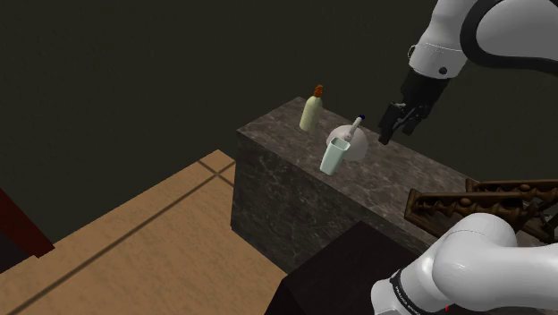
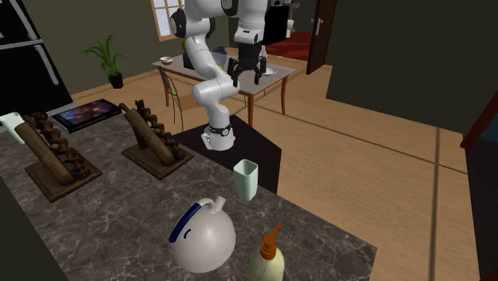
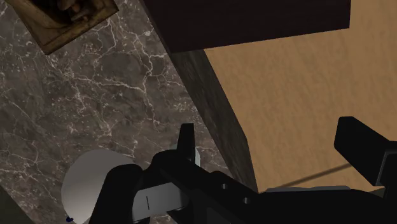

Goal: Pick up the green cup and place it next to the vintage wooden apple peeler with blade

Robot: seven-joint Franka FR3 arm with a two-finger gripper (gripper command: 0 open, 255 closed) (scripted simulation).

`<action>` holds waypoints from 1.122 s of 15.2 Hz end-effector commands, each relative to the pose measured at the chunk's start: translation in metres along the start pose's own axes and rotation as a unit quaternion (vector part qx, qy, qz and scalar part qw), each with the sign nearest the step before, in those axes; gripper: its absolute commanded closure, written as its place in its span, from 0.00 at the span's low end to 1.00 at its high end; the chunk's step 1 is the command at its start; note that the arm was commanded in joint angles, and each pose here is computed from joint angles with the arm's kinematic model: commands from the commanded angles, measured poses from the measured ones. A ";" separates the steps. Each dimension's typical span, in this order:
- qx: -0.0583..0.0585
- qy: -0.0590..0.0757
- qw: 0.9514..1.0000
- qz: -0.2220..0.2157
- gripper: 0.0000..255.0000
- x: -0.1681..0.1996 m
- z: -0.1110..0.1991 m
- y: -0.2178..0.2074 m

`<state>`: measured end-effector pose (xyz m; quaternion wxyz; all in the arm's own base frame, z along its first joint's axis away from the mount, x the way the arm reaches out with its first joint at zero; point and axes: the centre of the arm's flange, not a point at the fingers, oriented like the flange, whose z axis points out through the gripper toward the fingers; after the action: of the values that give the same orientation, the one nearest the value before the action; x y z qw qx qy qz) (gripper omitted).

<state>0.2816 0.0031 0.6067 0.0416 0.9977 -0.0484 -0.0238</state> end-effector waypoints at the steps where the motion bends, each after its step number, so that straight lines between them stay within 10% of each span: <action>1: 0.000 0.000 1.000 0.000 0.00 0.000 0.000 0.000; 17: 0.033 0.005 0.999 -0.040 0.00 0.160 0.126 0.064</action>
<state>0.4169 -0.0790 0.4865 0.0098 0.9997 -0.0118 -0.0198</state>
